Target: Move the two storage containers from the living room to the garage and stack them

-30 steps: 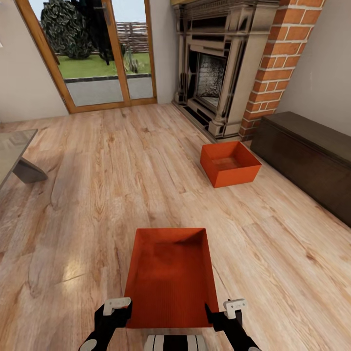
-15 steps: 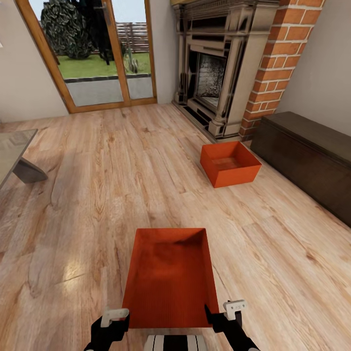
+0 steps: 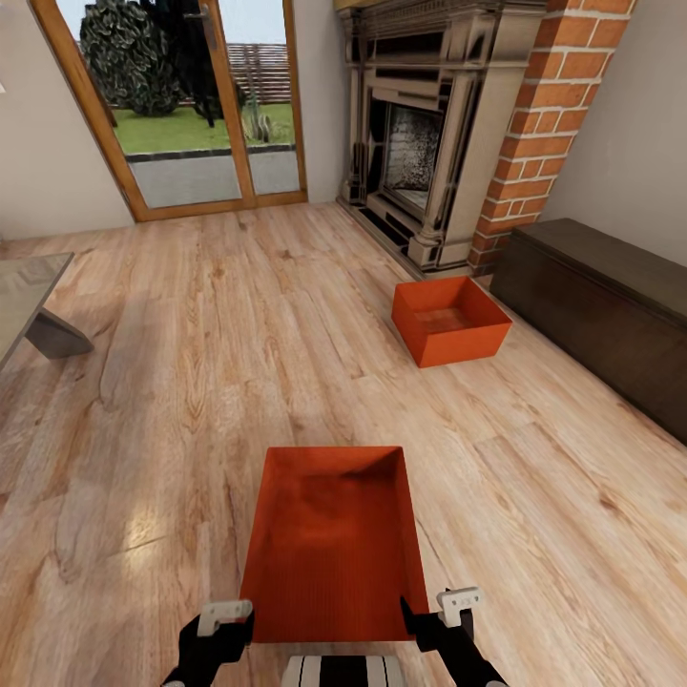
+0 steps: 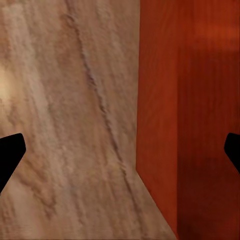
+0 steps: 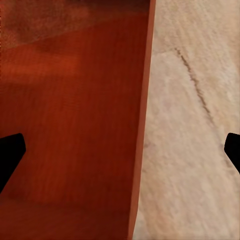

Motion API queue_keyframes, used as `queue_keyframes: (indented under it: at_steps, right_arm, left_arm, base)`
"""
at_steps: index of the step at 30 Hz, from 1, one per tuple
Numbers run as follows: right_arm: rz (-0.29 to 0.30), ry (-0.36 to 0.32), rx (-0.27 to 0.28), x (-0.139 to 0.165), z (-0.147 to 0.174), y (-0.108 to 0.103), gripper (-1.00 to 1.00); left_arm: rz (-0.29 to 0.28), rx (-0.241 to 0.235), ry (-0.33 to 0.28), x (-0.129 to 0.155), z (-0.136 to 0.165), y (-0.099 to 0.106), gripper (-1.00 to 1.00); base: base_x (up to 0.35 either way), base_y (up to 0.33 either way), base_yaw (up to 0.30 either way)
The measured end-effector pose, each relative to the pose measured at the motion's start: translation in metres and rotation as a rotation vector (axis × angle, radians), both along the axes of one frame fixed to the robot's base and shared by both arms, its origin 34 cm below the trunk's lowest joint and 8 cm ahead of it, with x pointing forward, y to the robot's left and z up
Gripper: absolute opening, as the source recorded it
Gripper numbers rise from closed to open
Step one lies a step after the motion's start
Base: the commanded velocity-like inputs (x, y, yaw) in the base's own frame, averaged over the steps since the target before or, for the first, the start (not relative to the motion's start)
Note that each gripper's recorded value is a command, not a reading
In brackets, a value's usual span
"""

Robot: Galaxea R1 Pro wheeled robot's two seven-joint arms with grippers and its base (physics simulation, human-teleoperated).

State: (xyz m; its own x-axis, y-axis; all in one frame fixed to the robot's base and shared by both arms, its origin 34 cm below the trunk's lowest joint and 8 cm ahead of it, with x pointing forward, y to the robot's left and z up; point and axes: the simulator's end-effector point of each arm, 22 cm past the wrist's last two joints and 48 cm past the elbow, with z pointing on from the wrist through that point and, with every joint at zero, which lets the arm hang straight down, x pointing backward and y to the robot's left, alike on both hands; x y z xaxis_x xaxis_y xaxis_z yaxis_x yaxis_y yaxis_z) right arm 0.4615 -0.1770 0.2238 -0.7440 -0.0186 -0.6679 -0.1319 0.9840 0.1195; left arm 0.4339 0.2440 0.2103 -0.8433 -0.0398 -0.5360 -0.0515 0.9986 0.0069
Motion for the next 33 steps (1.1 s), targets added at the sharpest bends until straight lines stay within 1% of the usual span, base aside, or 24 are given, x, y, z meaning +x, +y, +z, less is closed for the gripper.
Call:
queue_keyframes:
  at_steps: [4,7,33]
  right_arm:
    - [0.001,0.001,0.0,0.0,0.0,0.0,1.0]
    - [0.001,0.003,0.0,-0.001,-0.001,0.0,1.0]
    - [0.003,0.046,-0.005,-0.017,-0.012,-0.001,1.0]
  left_arm:
    - [0.002,0.0,-0.03,0.006,0.004,0.0,1.0]
    - [0.003,0.0,-0.038,0.007,0.005,0.0,1.0]
    - [0.002,0.006,-0.039,0.008,0.005,0.002,1.0]
  base:
    - [0.0,0.0,0.0]
    - [0.0,0.0,0.0]
    - [0.0,0.0,0.0]
